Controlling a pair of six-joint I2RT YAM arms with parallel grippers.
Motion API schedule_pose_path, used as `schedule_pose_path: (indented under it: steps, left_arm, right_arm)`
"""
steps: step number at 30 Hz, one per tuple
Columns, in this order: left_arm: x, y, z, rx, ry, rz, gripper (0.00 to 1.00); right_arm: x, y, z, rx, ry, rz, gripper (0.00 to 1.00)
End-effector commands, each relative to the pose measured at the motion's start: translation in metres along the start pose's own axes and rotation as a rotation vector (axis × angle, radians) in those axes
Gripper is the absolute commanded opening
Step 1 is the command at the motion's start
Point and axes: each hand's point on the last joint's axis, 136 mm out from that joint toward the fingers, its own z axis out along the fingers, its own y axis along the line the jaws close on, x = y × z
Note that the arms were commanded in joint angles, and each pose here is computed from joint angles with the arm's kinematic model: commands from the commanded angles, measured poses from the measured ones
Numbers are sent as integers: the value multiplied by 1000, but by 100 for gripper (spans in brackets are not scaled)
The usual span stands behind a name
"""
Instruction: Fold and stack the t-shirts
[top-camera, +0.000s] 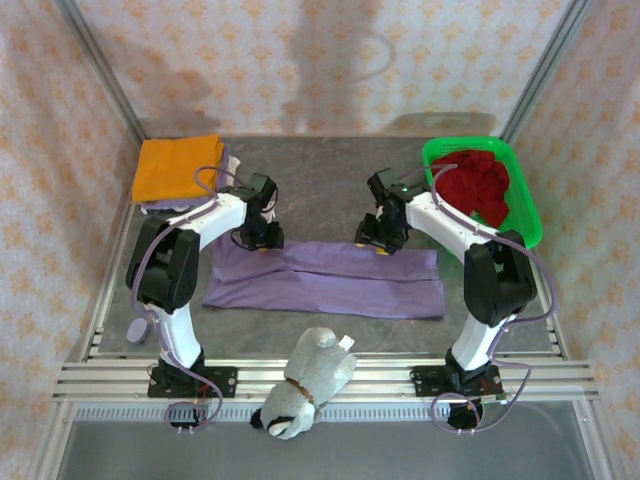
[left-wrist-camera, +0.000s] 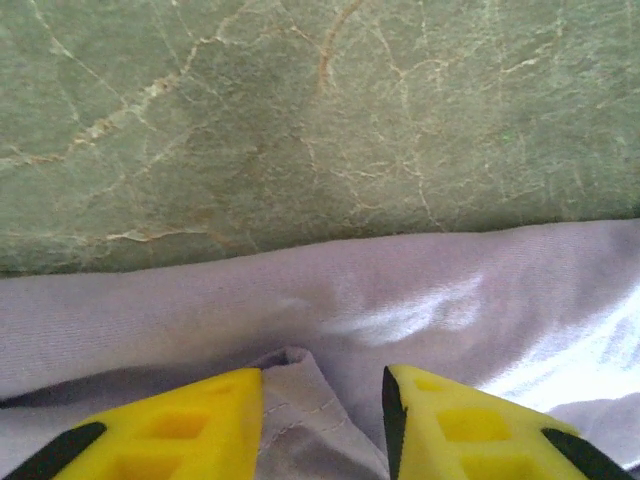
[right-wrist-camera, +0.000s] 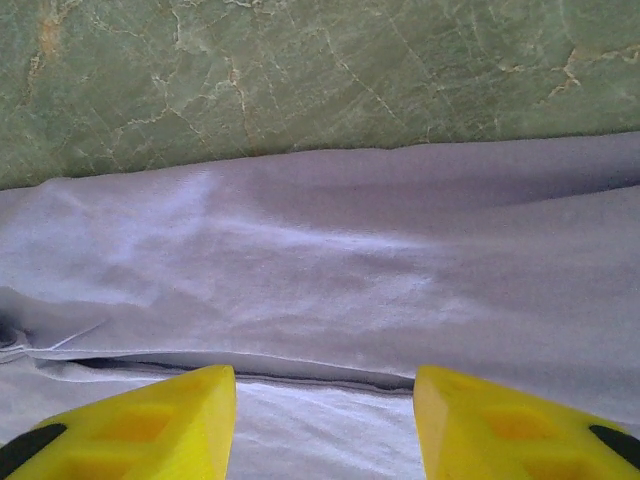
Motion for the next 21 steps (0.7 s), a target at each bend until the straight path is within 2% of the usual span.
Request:
schedule_pose_path:
  steps: [1, 6, 9, 15, 21]
  left_arm:
    - [1, 20, 7, -123, -7, -7, 35]
    - [6, 23, 5, -194, 4, 35, 25]
    - [8, 24, 4, -193, 5, 27, 20]
    - [10, 17, -4, -166, -7, 10, 2]
    - [22, 8, -16, -134, 17, -11, 0]
  right_arm:
    - [4, -5, -11, 13, -14, 7, 50]
    - [4, -5, -13, 16, -19, 2, 50]
    - [4, -7, -15, 25, -22, -2, 50]
    - [6, -9, -19, 29, -31, -10, 50]
    - [8, -10, -18, 24, -30, -8, 50]
